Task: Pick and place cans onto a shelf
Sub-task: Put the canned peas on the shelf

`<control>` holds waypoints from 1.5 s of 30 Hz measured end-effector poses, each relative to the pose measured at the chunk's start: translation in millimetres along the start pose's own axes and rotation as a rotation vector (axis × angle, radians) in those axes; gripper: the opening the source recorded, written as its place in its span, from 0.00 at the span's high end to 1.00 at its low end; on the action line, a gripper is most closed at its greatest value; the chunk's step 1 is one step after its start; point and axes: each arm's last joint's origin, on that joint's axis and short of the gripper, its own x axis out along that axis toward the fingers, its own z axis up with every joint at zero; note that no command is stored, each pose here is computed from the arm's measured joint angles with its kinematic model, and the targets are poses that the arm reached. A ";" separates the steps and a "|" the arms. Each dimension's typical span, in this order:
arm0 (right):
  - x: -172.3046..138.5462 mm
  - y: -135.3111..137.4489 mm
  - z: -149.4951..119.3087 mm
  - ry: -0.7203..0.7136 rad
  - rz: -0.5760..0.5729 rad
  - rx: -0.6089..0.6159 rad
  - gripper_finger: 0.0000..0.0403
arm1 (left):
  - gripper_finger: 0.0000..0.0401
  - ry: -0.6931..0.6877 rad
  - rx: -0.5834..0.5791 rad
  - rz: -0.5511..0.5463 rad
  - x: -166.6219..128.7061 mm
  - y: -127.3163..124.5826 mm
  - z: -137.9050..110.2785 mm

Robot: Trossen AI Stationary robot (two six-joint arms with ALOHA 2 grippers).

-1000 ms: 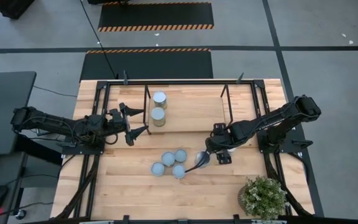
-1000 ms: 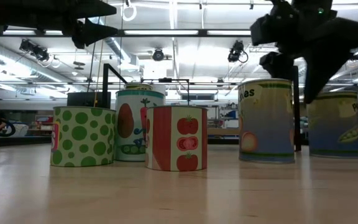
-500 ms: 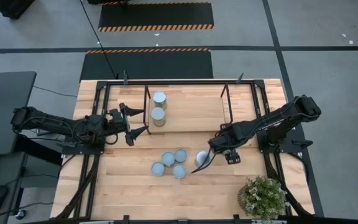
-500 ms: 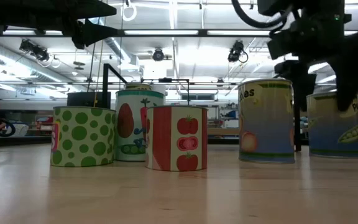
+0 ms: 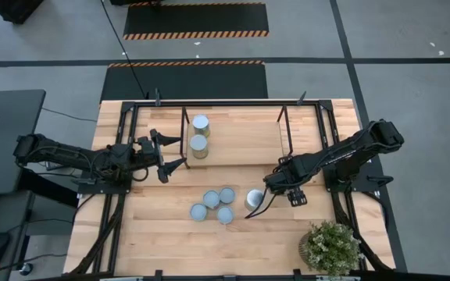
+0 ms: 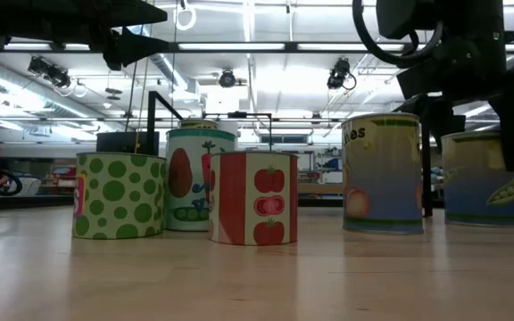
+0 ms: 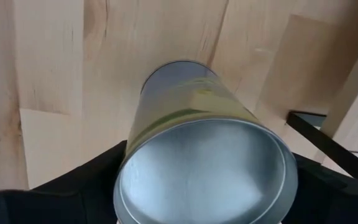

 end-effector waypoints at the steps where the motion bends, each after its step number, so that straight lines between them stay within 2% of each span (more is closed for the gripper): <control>1: -0.2 0.0 0.1 0.000 0.000 0.001 0.20 | 0.08 0.000 0.000 0.000 0.0 0.0 0.0; 6: -12.9 -0.6 7.8 -0.050 -0.004 0.038 0.20 | 0.08 -0.001 0.000 0.000 0.0 0.0 0.2; 11: -38.8 -4.7 18.7 -0.130 -0.068 0.067 0.20 | 0.08 -0.001 -0.001 0.000 0.0 0.0 0.2; 17: -68.3 -20.6 32.9 -0.239 -0.139 0.137 0.20 | 0.08 -0.002 -0.001 0.000 0.0 0.0 0.3; 21: -77.9 -37.1 44.2 -0.237 -0.178 0.169 0.20 | 0.08 -0.008 -0.004 0.000 0.0 0.0 1.0; 32: -75.3 -93.8 88.7 -0.213 -0.206 0.089 0.20 | 0.08 -0.005 -0.003 0.000 0.0 0.0 0.7; 45: -53.6 -173.1 90.7 -0.241 -0.121 0.153 0.20 | 0.08 0.000 -0.001 0.000 0.0 0.0 0.2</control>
